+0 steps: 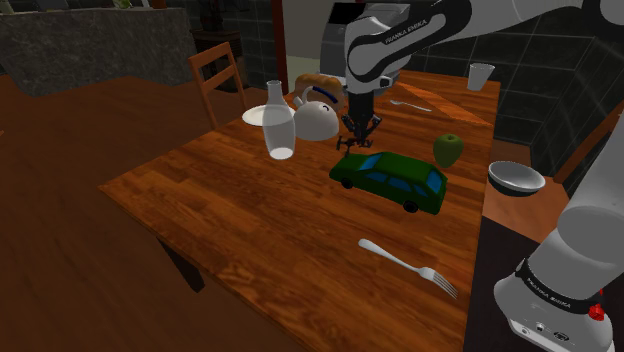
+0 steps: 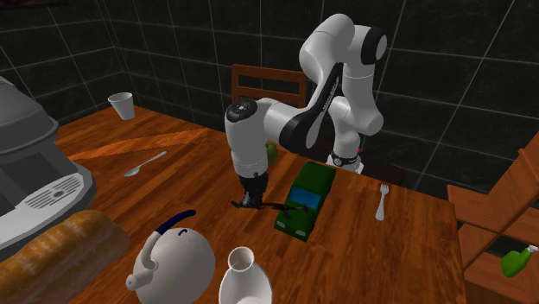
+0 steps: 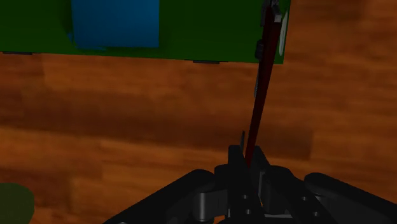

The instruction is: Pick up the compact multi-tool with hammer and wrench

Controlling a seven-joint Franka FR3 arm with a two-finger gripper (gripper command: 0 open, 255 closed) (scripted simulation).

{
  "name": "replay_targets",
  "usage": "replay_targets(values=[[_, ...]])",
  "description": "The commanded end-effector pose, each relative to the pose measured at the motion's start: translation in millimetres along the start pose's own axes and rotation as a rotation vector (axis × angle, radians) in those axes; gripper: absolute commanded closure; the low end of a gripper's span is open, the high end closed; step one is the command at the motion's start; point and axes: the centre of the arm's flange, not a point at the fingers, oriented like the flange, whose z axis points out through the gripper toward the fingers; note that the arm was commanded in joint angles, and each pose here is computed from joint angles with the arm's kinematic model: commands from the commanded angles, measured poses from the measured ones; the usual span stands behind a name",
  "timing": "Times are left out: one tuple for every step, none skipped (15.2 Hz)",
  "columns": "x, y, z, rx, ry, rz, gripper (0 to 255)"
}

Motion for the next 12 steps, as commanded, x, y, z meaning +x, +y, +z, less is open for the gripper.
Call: replay_targets(values=[[0, 0, 0, 0.0, 0.0, 0.0, 255], [0, 0, 0, 0.0, 0.0, 0.0, 255], [0, 0, -1, 0.0, 0.0, 0.0, 255], [0, 1, -6, 0.0, 0.0, 0.0, 255], [0, 1, -11, 0.0, 0.0, 0.0, 255], [0, 2, -16, 0.0, 0.0, 0.0, 255], [0, 3, -22, 0.0, 0.0, 0.0, 255], [0, 3, -27, 0.0, 0.0, 0.0, 255], [0, 4, -32, 0.0, 0.0, 0.0, 255], [0, 5, -37, 0.0, 0.0, 0.0, 255], [0, 5, -43, 0.0, 0.0, 0.0, 255], [-1, 6, -48, 0.0, 0.0, 0.0, 255]])
